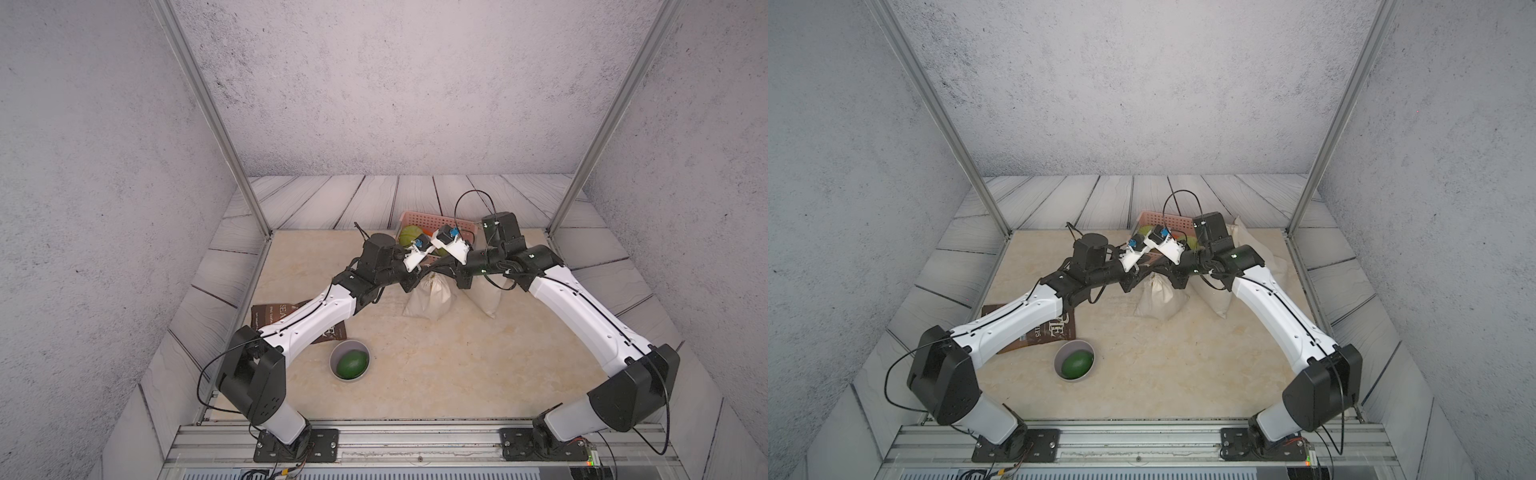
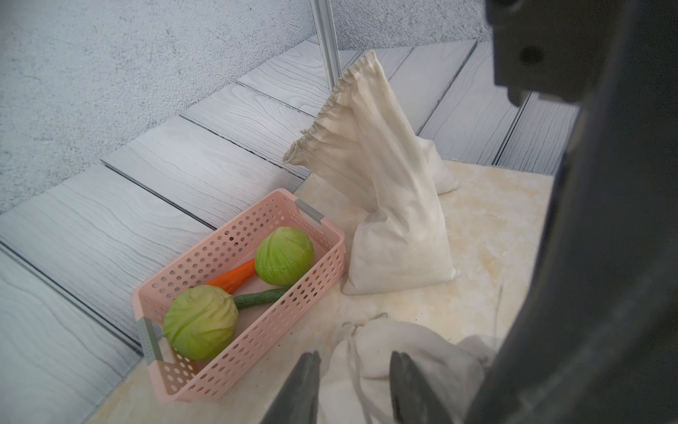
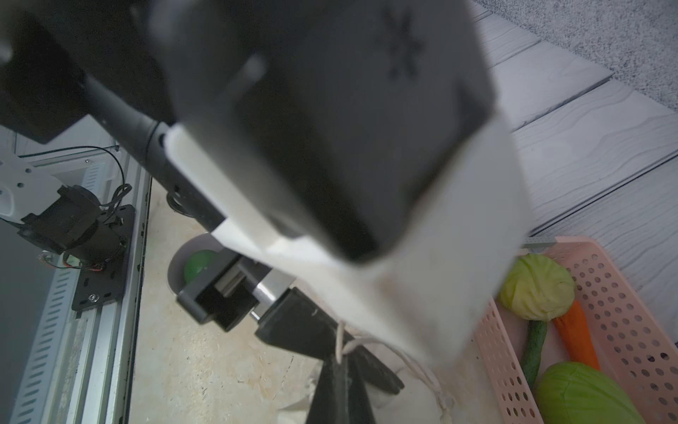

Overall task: Close the soil bag
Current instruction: Frap the soil bag at the center of the board.

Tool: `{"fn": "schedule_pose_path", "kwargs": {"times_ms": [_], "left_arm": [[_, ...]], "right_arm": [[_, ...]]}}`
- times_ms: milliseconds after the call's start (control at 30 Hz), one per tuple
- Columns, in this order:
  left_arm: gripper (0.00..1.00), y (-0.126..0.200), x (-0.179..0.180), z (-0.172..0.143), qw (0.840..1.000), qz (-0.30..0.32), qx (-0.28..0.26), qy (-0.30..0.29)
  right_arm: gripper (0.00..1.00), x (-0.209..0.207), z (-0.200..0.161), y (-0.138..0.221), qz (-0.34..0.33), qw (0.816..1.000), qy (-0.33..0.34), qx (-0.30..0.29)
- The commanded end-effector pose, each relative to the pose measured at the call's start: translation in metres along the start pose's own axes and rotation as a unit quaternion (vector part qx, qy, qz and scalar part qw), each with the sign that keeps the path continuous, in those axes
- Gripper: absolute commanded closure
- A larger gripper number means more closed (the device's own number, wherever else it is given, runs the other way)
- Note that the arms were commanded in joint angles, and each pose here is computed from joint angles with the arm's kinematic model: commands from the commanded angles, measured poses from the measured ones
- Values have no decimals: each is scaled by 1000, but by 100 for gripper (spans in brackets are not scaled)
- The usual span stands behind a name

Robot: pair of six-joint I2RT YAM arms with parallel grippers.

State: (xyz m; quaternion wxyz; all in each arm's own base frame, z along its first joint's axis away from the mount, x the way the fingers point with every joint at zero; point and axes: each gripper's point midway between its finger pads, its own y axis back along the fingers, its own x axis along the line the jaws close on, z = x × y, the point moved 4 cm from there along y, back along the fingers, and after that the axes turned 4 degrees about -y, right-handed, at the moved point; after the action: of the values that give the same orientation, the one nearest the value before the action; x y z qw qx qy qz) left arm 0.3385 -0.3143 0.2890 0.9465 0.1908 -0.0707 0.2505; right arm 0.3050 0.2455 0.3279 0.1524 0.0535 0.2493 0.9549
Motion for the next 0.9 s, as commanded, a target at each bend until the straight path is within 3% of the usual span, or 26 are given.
{"fn": "schedule_pose_path", "kwargs": {"times_ms": [0,100,233,433,567,667,867], "left_arm": [[85,9,10,14,999,45,-20,0],[97,28,24,13,994,111,-8,-1],[100,61,45,19,979,201,16,5],[100,104,50,50,972,233,18,7],[100,112,47,62,976,215,26,35],[100,106,45,64,979,192,43,58],[100,100,42,66,981,172,54,70]], "right_arm": [[100,-2,5,10,-40,999,8,-10],[100,-17,2,16,-109,994,7,0],[100,-34,7,21,-169,986,17,-2],[100,-44,30,11,-148,988,3,-32],[72,-33,36,1,-89,994,-24,-61],[58,-27,30,-4,-65,993,-51,-82],[46,-11,41,-1,-42,990,-70,-120]]}}
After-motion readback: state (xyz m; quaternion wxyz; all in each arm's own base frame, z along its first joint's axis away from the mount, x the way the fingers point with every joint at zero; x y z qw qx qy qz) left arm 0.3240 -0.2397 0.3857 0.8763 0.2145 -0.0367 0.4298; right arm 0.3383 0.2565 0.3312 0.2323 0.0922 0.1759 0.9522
